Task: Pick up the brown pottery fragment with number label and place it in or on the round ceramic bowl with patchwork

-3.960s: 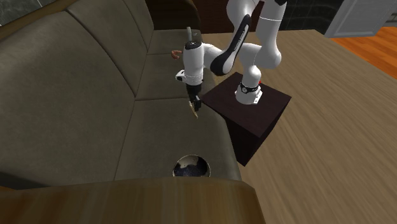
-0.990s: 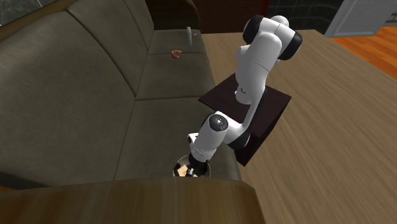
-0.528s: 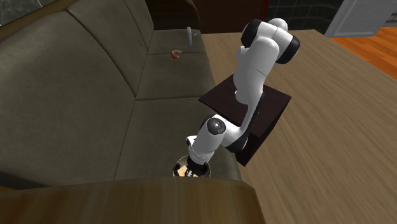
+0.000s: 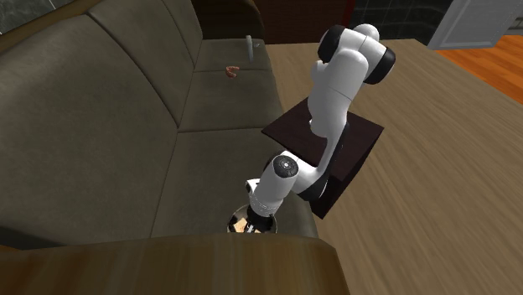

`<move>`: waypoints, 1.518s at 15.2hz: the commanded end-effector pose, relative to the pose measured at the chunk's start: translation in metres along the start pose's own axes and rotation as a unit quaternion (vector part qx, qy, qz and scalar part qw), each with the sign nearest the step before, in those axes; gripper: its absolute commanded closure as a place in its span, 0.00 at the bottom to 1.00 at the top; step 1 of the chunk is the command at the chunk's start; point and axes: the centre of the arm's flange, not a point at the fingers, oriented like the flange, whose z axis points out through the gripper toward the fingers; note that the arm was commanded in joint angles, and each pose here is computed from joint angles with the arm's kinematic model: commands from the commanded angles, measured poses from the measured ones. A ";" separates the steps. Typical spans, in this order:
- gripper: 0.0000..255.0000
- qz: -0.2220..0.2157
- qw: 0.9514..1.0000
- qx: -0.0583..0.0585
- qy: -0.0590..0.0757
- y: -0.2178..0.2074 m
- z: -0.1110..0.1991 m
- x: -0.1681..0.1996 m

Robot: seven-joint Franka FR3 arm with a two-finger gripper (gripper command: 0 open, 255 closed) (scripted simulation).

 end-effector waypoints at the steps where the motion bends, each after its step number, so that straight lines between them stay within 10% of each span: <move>1: 1.00 0.000 1.000 -0.001 0.000 0.001 0.001 0.000; 23: 1.00 0.000 1.000 -0.001 0.000 -0.024 -0.086 0.025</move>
